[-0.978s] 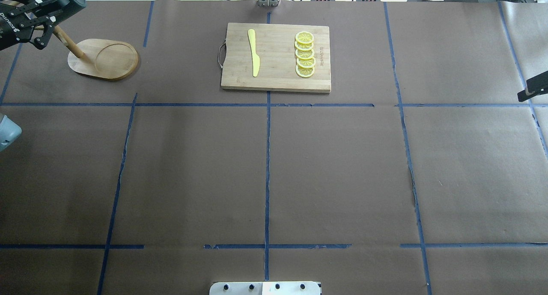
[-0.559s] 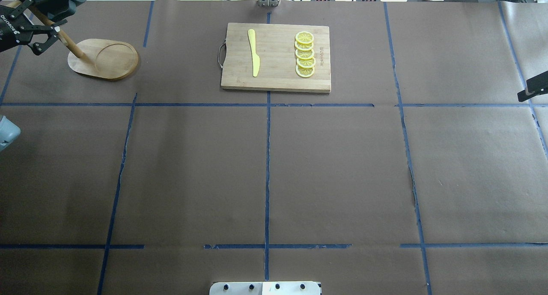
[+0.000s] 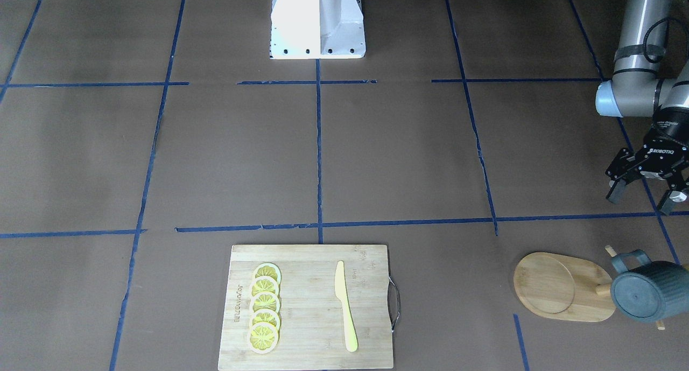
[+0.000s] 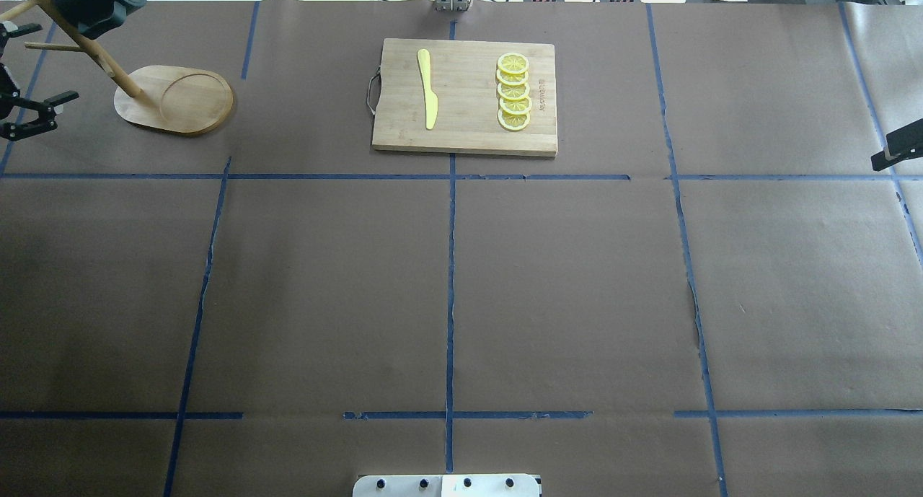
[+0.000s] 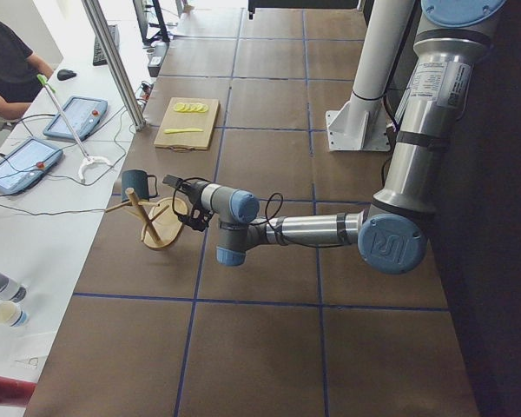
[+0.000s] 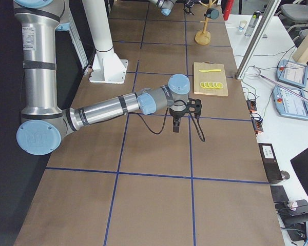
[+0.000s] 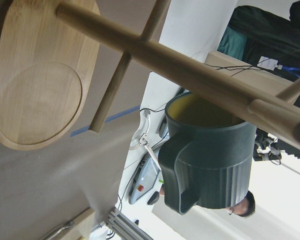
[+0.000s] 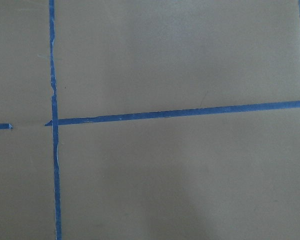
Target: Hang cup on storage rack
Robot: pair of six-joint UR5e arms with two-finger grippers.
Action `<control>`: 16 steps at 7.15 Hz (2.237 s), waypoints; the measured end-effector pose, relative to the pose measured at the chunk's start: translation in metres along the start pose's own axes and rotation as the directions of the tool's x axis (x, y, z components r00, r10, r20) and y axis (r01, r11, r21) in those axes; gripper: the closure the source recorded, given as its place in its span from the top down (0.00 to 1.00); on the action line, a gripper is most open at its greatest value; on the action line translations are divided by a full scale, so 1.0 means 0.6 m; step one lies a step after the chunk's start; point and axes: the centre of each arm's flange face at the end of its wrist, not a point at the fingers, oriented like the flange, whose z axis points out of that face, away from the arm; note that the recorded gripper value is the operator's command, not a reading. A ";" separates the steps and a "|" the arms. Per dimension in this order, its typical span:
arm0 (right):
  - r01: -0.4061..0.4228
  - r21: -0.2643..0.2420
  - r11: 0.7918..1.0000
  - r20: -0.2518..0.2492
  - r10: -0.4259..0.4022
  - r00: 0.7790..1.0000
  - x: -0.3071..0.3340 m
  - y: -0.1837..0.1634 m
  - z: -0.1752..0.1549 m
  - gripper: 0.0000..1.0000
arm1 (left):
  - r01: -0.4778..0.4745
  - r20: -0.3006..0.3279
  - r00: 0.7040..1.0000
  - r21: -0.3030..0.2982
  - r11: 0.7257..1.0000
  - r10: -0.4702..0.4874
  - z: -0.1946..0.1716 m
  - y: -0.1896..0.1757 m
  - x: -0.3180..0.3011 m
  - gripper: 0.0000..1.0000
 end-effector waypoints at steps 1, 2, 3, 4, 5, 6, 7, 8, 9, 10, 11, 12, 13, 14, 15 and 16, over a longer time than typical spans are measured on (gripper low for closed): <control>0.002 0.001 1.000 0.001 -0.002 1.000 -0.002 0.000 -0.001 1.00 | -0.244 0.026 0.969 0.013 0.970 0.244 -0.026 -0.017 -0.023 1.00; 0.004 0.003 1.000 0.002 -0.004 1.000 -0.003 0.000 -0.002 1.00 | -0.457 0.064 0.888 0.020 0.889 0.455 -0.048 -0.036 -0.046 1.00; 0.004 0.003 1.000 0.002 -0.004 1.000 -0.004 0.000 -0.003 1.00 | -0.651 0.125 0.754 0.014 0.759 0.645 -0.066 -0.058 -0.071 1.00; 0.005 0.004 1.000 0.002 -0.005 1.000 -0.004 0.000 -0.003 1.00 | -0.803 0.200 0.581 -0.021 0.596 0.789 -0.077 -0.079 -0.091 1.00; 0.006 0.004 1.000 0.002 -0.006 1.000 -0.005 -0.001 -0.003 1.00 | -0.900 0.270 0.392 -0.084 0.427 0.880 -0.080 -0.100 -0.105 1.00; 0.010 0.005 1.000 -0.003 -0.010 1.000 -0.002 -0.002 -0.002 1.00 | -0.944 0.330 0.223 -0.160 0.287 0.918 -0.085 -0.123 -0.115 1.00; 0.023 0.005 1.000 -0.020 -0.023 1.000 0.006 -0.002 0.002 1.00 | -0.951 0.380 0.106 -0.233 0.206 0.919 -0.092 -0.149 -0.119 1.00; 0.046 0.002 0.999 -0.050 -0.046 0.998 0.025 0.000 0.010 1.00 | -0.934 0.428 0.027 -0.311 0.175 0.903 -0.101 -0.179 -0.118 1.00; 0.072 -0.010 0.997 -0.072 -0.072 0.995 0.052 0.003 0.020 1.00 | -0.902 0.465 -0.053 -0.401 0.157 0.884 -0.113 -0.213 -0.116 1.00; 0.090 -0.021 0.996 -0.085 -0.092 0.992 0.084 0.007 0.024 1.00 | -0.860 0.473 -0.129 -0.491 0.139 0.872 -0.131 -0.248 -0.105 1.00; 0.097 -0.032 0.995 -0.092 -0.100 0.991 0.116 0.012 0.027 1.00 | -0.810 0.461 -0.160 -0.567 0.151 0.873 -0.156 -0.281 -0.086 1.00; 0.100 -0.046 0.994 -0.098 -0.105 0.990 0.153 0.017 0.034 1.00 | -0.756 0.449 -0.128 -0.621 0.206 0.885 -0.184 -0.306 -0.068 1.00; 0.105 -0.059 0.993 -0.104 -0.111 0.988 0.190 0.019 0.040 1.00 | -0.709 0.448 -0.076 -0.652 0.267 0.891 -0.198 -0.308 -0.052 1.00; 0.108 -0.066 0.992 -0.108 -0.115 0.988 0.225 0.017 0.043 1.00 | -0.661 0.462 -0.037 -0.676 0.325 0.886 -0.194 -0.285 -0.027 1.00; 0.112 -0.073 0.991 -0.110 -0.120 0.987 0.258 0.014 0.046 1.00 | -0.603 0.480 -0.023 -0.706 0.371 0.877 -0.189 -0.256 0.002 1.00; 0.119 -0.081 0.990 -0.109 -0.128 0.986 0.280 0.009 0.050 1.00 | -0.540 0.472 -0.041 -0.752 0.378 0.881 -0.190 -0.227 0.029 1.00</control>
